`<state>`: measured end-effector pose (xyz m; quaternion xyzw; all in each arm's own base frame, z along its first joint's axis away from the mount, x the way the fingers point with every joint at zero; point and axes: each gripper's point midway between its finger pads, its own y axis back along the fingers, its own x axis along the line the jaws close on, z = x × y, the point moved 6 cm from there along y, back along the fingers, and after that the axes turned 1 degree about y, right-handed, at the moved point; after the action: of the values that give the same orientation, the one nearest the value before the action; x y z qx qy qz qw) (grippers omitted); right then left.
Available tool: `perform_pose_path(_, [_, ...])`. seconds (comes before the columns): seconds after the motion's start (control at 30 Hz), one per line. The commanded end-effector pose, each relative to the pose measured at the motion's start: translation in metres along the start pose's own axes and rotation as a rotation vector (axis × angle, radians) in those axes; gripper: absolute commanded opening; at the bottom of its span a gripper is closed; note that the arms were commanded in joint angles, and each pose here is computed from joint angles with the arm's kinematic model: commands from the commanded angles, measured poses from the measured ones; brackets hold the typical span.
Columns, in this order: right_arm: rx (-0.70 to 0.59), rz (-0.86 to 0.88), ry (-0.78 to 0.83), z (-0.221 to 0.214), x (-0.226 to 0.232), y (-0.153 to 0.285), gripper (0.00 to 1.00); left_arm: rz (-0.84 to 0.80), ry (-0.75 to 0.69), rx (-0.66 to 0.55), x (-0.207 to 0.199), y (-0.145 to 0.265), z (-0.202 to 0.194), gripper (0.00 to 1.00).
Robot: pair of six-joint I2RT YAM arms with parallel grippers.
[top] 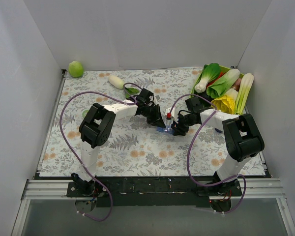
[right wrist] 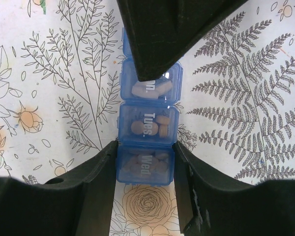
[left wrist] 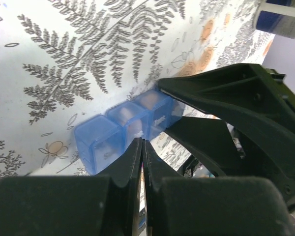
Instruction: Sort the pills into containers
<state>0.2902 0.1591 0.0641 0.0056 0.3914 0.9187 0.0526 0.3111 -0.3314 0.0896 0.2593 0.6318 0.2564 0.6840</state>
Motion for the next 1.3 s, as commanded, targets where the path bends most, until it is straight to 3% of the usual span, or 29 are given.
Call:
perform_pose_path(0.0, [0.09, 0.007, -0.034, -0.02, 0.005, -0.007, 0.31, -0.123, -0.066, -0.129, -0.05, 0.038, 0.015, 0.0])
perform_pose_path(0.13, [0.089, 0.005, -0.032, -0.02, 0.004, -0.007, 0.31, -0.212, -0.07, -0.153, -0.069, 0.052, 0.02, 0.0])
perform_pose_path(0.3, [0.089, 0.006, -0.035, -0.02, 0.005, -0.007, 0.31, -0.214, -0.043, -0.127, -0.062, 0.048, 0.017, 0.0])
perform_pose_path(0.4, [0.092, 0.003, -0.039, -0.021, 0.004, -0.007, 0.31, -0.154, 0.001, -0.076, -0.041, 0.033, 0.007, 0.0])
perform_pose_path(0.6, [0.092, 0.0, -0.048, -0.021, 0.003, -0.008, 0.31, 0.121, 0.045, 0.039, 0.018, -0.013, -0.025, 0.0])
perform_pose_path(0.73, [0.093, -0.005, -0.055, -0.021, 0.002, -0.008, 0.31, 0.204, 0.067, 0.039, 0.035, -0.024, -0.031, 0.0])
perform_pose_path(0.97, [0.09, 0.001, -0.057, -0.021, 0.005, -0.008, 0.33, 0.111, 0.011, -0.06, -0.006, 0.003, -0.009, 0.0])
perform_pose_path(1.07, [0.074, -0.002, -0.049, -0.016, 0.005, -0.005, 0.43, 0.051, -0.019, -0.143, -0.034, 0.032, 0.002, 0.0])
perform_pose_path(1.17, [0.05, -0.011, -0.029, -0.008, 0.005, 0.001, 0.6, 0.029, -0.046, -0.239, -0.048, 0.065, 0.004, 0.03])
perform_pose_path(1.2, [0.043, -0.011, -0.027, -0.006, 0.005, 0.003, 0.75, 0.028, -0.052, -0.264, -0.049, 0.074, 0.005, 0.06])
perform_pose_path(1.23, [0.039, -0.018, -0.023, -0.004, 0.004, 0.006, 0.84, 0.032, -0.07, -0.307, -0.052, 0.09, -0.001, 0.08])
perform_pose_path(1.27, [0.026, -0.037, -0.012, 0.002, 0.001, 0.012, 0.89, 0.041, -0.074, -0.336, -0.052, 0.098, -0.003, 0.17])
